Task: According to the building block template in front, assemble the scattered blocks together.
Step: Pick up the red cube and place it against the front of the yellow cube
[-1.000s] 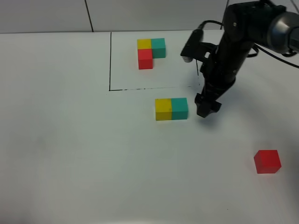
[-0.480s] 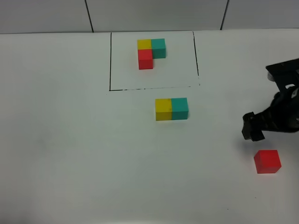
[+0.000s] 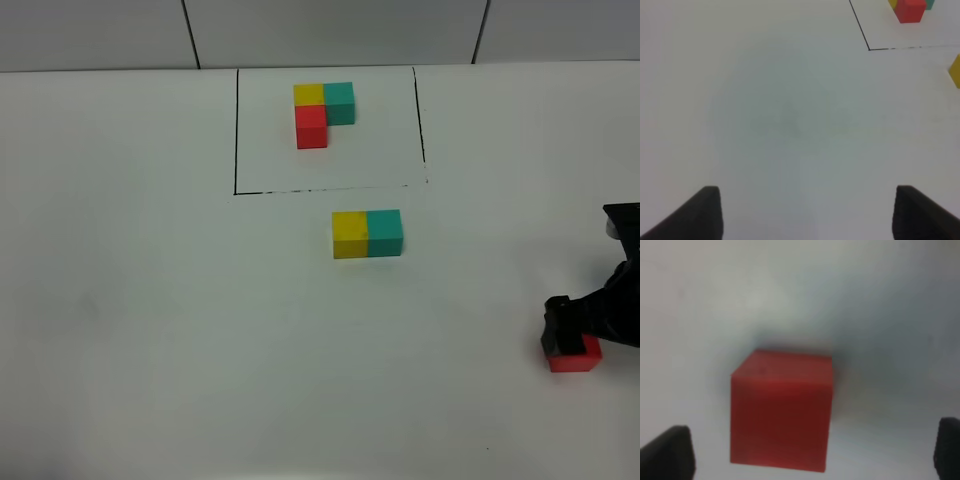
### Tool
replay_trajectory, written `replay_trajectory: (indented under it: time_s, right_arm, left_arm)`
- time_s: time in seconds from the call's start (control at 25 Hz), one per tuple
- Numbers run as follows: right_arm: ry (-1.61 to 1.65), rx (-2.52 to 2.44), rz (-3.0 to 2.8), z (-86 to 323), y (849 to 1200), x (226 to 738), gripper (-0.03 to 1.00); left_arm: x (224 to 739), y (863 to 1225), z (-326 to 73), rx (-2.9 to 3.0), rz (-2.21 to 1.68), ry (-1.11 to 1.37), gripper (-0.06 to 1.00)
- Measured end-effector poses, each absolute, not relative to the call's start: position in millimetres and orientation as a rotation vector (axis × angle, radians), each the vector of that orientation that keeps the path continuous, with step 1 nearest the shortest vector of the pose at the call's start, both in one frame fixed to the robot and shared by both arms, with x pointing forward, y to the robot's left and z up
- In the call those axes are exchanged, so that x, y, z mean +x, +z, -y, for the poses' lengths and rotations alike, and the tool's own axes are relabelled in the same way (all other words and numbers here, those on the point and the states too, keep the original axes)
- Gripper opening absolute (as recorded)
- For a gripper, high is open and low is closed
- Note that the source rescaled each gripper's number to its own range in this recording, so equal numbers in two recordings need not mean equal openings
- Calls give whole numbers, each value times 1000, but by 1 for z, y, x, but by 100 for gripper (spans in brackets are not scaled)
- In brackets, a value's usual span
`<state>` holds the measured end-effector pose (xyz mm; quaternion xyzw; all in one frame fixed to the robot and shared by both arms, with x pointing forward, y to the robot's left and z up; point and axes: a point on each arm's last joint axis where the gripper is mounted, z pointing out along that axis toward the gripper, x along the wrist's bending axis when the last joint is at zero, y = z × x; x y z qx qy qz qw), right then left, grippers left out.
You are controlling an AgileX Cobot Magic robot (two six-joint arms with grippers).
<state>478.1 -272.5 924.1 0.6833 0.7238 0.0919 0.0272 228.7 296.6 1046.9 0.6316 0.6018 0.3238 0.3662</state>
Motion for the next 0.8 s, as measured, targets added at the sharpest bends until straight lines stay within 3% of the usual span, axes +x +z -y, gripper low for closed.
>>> replay_trajectory:
  time_s: [0.6,0.72,0.8]
  right_arm:
    - [289,2134,-2226,266,890,481,88]
    - [296,2133,-2218,266,889,482,76]
    - [304,2142,-2206,265,888,483,53]
  left_arm:
    - [229,1047,-297,1623,-1547,832,61]
    - [229,1047,-297,1623,-1547,832,61]
    - [229,1047,-297,1623,-1547,832,61]
